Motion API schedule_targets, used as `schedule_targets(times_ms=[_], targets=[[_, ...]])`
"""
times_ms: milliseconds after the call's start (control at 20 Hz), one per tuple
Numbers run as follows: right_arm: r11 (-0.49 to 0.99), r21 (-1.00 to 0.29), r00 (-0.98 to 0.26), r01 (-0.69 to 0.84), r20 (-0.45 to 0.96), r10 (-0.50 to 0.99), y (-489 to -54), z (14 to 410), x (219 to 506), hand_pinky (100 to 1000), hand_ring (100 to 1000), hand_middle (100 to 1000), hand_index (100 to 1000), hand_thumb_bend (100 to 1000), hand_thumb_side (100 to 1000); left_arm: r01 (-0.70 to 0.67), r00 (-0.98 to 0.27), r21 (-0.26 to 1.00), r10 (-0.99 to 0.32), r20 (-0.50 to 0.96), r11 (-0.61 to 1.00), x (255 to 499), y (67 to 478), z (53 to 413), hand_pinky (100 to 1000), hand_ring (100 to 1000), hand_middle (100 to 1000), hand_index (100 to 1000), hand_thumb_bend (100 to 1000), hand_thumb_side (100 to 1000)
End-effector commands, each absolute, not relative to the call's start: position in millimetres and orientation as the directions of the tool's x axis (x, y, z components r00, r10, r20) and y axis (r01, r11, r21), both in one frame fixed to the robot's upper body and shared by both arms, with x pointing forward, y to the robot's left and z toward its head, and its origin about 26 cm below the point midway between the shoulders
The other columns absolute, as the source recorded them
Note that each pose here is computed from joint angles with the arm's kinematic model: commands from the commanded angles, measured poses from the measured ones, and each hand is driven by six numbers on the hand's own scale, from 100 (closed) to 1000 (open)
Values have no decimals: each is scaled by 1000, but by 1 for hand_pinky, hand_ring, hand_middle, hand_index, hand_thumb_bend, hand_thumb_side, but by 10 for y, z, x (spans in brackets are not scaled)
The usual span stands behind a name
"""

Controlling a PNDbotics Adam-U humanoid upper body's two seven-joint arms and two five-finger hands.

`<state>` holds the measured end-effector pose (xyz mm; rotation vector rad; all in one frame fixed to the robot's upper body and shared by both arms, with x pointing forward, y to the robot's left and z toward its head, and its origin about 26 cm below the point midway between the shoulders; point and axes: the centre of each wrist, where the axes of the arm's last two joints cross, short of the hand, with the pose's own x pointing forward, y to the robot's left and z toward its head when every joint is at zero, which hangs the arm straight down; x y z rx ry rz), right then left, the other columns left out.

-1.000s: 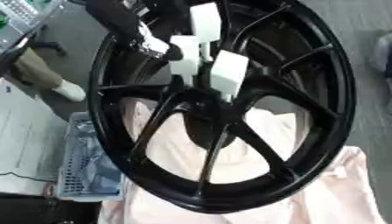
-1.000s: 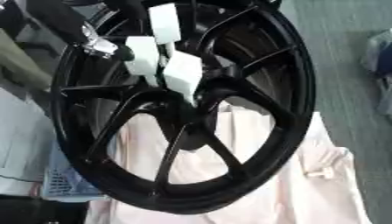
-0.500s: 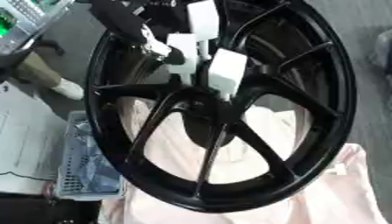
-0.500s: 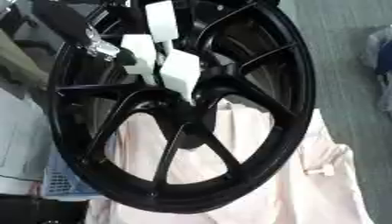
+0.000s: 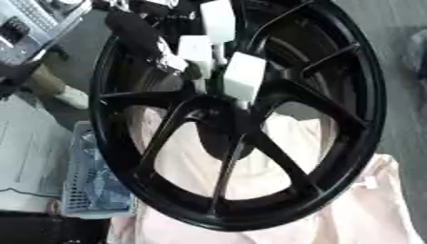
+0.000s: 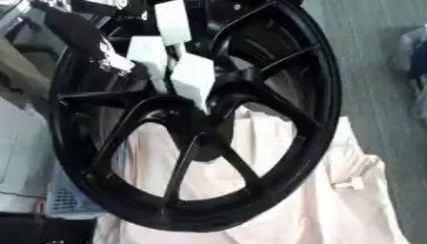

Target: Pull the pin out of the wheel hub.

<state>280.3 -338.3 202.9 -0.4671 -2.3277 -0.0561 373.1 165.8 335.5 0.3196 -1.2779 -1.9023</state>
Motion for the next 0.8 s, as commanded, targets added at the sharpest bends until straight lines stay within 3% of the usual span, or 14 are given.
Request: schedule_targets(times_ms=[50, 400, 800], targets=[[933, -96, -675, 347, 665, 320, -3387, 2122, 2781, 658, 797, 760, 742, 100, 547, 489, -638, 857, -737, 223, -164, 3728, 1667, 3403, 826, 795, 693, 818, 435, 516], [933, -85, -673, 349, 670, 313, -3385, 2112, 2780, 658, 797, 760, 742, 100, 553, 497, -645, 852, -728, 235, -165, 3714, 1638, 3401, 800, 765, 654, 793, 404, 544], [934, -79, -672, 349, 674, 308, -3384, 2105, 2780, 659, 797, 761, 742, 100, 556, 484, -651, 857, -727, 218, -176, 3672, 1603, 3412, 753, 656, 523, 724, 365, 526]])
